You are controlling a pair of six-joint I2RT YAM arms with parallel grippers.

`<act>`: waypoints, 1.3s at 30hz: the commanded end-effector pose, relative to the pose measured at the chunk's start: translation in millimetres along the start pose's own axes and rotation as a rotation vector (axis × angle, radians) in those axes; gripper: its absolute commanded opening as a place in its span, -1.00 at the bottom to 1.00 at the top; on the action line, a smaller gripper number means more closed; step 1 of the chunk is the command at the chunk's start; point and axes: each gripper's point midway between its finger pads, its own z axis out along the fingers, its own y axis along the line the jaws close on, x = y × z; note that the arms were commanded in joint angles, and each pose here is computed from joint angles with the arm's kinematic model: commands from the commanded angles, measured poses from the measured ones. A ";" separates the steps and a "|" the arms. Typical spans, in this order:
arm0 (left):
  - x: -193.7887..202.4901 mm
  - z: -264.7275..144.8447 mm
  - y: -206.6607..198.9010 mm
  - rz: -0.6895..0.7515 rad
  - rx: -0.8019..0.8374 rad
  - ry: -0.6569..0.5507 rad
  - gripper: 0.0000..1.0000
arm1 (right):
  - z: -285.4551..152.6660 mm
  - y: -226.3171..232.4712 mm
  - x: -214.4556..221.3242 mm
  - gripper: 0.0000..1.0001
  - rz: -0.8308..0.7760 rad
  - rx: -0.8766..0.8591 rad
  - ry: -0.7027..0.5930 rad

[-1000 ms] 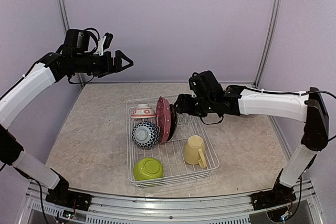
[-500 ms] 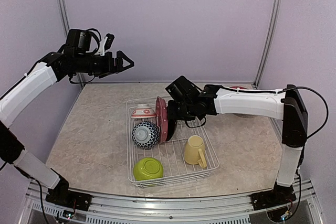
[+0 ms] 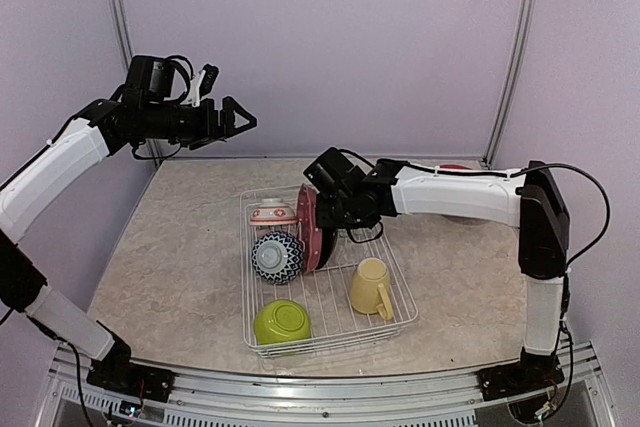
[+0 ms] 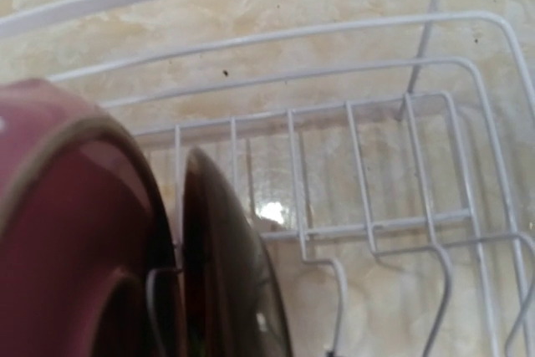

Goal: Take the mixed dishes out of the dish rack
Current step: Grab the plate from the dish rack.

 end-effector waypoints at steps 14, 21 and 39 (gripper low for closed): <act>-0.1 4.7 -4.2 -0.007 0.017 0.015 0.98 | -2.3 1.6 -9.2 -0.93 -0.039 0.061 -0.030; 0.7 6.5 -4.1 -0.010 0.019 0.020 0.98 | -29.6 -2.3 -32.5 -1.00 -0.049 0.126 -0.086; 2.2 8.8 -3.2 -0.015 0.020 0.028 0.98 | -87.0 -20.1 -72.9 -1.00 -0.049 0.189 -0.208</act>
